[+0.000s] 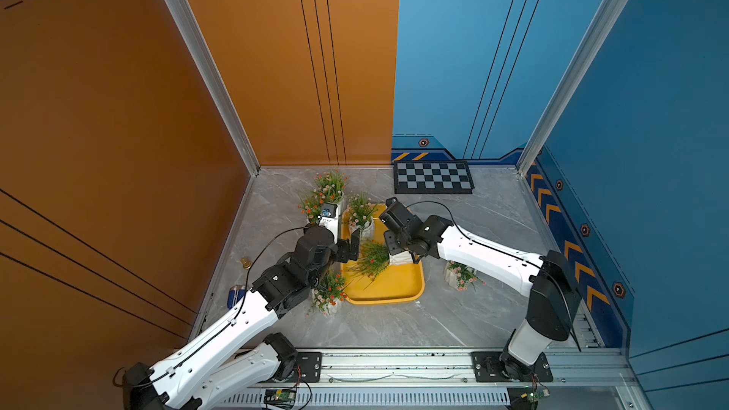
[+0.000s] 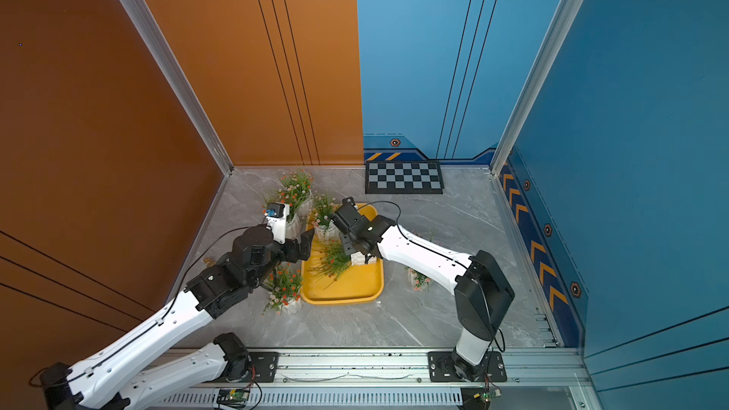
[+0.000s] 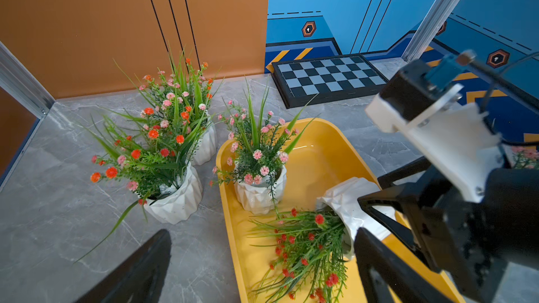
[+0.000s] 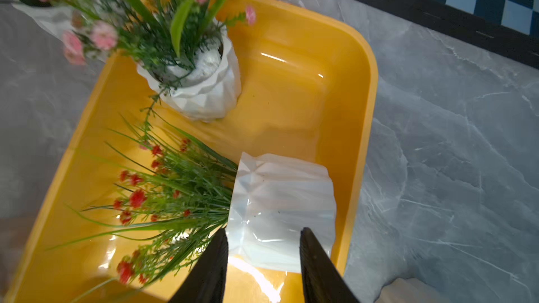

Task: Put the potted gypsophila into the storage box
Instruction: Adjust the baby's breath potted plant in the storage box.

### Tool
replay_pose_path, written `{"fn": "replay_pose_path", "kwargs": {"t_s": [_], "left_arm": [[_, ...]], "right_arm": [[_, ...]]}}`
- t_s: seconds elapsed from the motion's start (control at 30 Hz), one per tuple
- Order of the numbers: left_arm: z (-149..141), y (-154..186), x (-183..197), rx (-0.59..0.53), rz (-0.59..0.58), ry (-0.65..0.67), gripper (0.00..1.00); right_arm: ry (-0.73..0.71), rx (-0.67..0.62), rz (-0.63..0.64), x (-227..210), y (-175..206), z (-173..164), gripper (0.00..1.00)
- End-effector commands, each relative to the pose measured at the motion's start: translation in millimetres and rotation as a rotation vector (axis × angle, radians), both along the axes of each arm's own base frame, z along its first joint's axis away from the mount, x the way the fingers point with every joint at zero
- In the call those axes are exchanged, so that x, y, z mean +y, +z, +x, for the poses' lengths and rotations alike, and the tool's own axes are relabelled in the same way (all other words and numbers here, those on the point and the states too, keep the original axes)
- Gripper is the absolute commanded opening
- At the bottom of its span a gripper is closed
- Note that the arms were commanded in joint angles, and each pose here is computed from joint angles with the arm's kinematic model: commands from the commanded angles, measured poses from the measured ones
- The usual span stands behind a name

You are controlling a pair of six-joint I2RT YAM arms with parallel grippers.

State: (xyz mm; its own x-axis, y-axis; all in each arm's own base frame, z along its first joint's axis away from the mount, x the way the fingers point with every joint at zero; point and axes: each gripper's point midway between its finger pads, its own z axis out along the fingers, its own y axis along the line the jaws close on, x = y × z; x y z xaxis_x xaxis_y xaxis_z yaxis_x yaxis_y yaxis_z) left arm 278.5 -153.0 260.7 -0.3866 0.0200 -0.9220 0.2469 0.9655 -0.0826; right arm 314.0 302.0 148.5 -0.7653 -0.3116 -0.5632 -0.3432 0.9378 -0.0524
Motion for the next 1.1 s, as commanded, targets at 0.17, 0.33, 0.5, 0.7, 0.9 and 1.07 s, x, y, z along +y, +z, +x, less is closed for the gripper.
{"fn": "replay_pose_path", "kwargs": {"t_s": [0.17,0.33,0.5,0.7,0.9,1.07], "left_arm": [[-15.5,-11.1,7.4,0.011,-0.017,-0.018,0.98],[-24.4,-11.9,10.1,0.003,-0.027,-0.043,0.98],[-31.2,-13.2,13.5,0.001,-0.019,-0.059,0.98],[-37.8,-15.1,16.6,-0.006,-0.031,-0.071,0.98],[-40.9,-11.4,20.6,-0.025,-0.043,-0.065,0.98],[-43.3,-11.6,45.7,-0.048,-0.033,0.045,0.98]], "right_arm": [[-0.095,-0.019,-0.142,-11.5,-4.1,-26.2,0.45],[-0.104,-0.052,-0.179,-1.9,-13.1,-33.7,0.47],[-0.132,-0.063,-0.228,2.5,-25.6,-37.1,0.47],[-0.144,-0.087,-0.305,2.7,-32.3,-44.9,0.46],[-0.161,-0.128,-0.377,-0.5,-39.6,-37.8,0.45],[-0.168,-0.129,-0.387,1.3,-43.1,-34.3,0.52]]}}
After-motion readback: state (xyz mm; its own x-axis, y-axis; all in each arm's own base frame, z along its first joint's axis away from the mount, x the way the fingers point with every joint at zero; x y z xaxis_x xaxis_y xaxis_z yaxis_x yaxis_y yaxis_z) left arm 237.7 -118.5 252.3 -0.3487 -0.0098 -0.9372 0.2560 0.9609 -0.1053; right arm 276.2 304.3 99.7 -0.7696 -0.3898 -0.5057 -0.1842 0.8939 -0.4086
